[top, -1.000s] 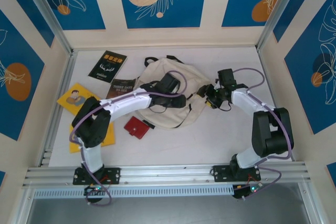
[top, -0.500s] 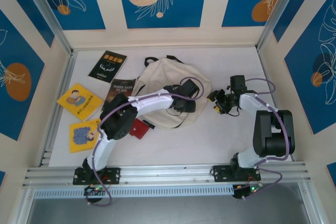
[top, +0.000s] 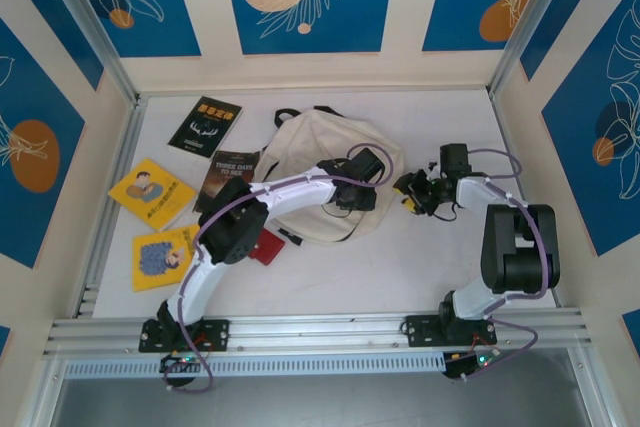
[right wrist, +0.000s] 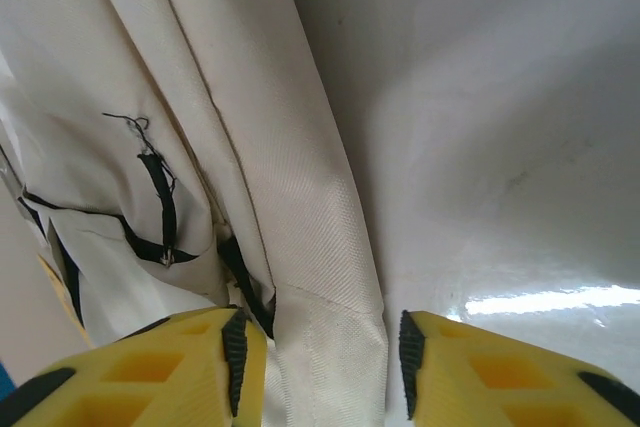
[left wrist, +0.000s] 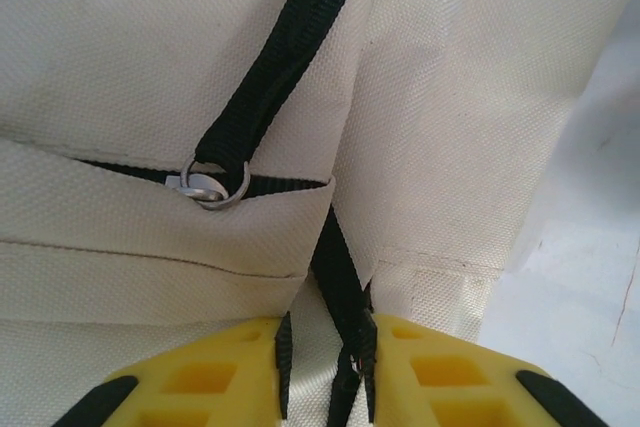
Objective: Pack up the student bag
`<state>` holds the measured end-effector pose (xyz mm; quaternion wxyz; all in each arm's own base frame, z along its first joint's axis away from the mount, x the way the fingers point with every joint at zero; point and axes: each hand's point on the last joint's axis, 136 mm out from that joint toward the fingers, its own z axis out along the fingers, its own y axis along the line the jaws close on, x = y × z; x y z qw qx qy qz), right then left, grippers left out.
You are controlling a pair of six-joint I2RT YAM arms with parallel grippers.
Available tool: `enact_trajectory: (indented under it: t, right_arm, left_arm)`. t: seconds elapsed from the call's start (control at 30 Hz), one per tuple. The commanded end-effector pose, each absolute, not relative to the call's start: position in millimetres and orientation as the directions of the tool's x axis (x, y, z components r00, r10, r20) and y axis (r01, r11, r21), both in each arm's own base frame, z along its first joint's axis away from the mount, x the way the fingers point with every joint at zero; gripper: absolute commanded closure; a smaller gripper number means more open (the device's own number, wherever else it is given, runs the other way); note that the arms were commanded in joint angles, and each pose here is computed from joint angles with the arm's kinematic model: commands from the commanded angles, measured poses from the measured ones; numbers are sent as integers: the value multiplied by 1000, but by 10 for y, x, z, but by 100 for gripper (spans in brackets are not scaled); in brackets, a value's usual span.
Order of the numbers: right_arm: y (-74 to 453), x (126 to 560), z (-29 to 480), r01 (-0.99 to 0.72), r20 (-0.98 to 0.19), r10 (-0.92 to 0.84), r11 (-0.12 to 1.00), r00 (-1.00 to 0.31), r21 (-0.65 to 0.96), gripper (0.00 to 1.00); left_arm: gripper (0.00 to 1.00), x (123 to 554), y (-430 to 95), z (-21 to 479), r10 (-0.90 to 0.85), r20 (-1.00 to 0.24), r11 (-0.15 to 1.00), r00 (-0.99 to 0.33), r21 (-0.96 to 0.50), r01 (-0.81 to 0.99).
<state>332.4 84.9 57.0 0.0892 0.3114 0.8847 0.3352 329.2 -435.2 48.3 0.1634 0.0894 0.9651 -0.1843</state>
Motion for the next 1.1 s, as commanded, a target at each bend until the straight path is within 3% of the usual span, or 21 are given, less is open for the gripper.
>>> enact_trajectory:
  t: [0.0,0.33,0.6,0.73,0.9,1.07]
  right_arm:
    - [964,3314,543,480,109,572,552,-813,682,58]
    - [799,3510,455,451,12,550,671,-835,588,50]
    - [844,3655,284,446,40,515,698,-856,560,52]
    - [938,3685,332,411,40,486,690,-873,597,57]
    - [1068,3638,350,388,67,451,673,-890,630,77]
    - [1137,3554,358,384,79,438,670,-895,636,85]
  left_arm:
    - [77,3296,-4403,531,103,-359,909,-928,-344,234]
    - [72,3307,-4353,913,56,-434,892,-899,-383,241]
    - [69,3354,-4434,843,64,-420,894,-905,-378,239]
    - [66,3391,-4451,747,81,-411,906,-908,-349,238]
    - [65,3405,-4400,608,92,-381,931,-920,-295,215]
    - [63,3388,-4313,547,90,-367,945,-926,-263,196]
